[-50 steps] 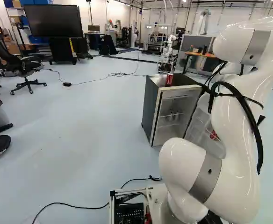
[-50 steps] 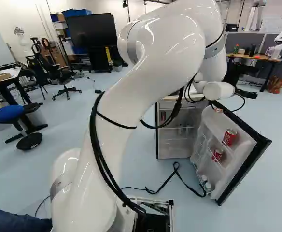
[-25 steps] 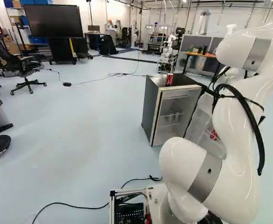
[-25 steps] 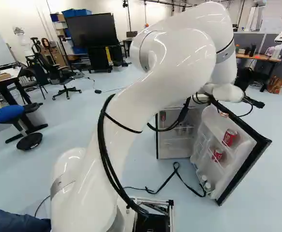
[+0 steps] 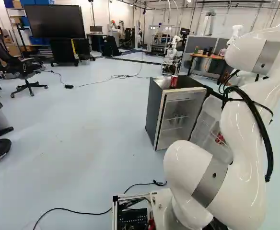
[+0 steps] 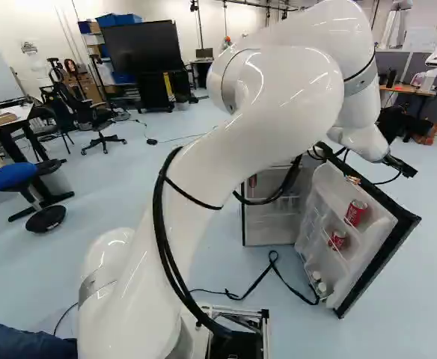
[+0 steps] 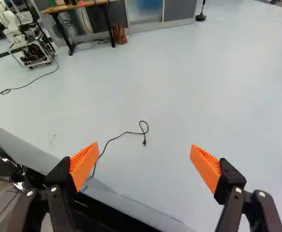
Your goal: Grab a drink from the fridge
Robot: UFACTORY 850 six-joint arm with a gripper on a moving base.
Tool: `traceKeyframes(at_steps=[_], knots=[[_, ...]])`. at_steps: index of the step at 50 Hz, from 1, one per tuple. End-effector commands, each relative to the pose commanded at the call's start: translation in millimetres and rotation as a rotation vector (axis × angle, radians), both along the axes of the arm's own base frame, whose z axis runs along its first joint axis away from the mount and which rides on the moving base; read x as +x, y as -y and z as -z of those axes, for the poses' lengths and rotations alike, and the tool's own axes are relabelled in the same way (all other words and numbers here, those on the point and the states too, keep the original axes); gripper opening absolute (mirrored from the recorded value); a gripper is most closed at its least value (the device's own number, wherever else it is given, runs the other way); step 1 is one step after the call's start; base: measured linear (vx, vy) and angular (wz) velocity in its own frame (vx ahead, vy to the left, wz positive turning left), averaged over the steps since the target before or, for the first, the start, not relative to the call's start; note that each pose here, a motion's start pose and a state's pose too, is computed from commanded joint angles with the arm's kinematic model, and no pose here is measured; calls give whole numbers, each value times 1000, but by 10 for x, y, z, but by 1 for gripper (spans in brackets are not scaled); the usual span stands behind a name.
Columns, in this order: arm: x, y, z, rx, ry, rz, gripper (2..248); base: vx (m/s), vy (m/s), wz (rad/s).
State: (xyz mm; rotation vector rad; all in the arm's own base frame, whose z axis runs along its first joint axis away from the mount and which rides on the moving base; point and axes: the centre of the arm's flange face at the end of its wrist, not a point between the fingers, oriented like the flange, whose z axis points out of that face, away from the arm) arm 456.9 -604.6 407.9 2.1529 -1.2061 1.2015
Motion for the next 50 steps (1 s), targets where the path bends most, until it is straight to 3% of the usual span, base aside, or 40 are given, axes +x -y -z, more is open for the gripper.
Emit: traceKeyframes(at_steps=[13,50], knots=[[-50,-36,-65,92,-59,-5,247,0,0,0],[-179,286,-243,315,-190,10,247,0,0,0]])
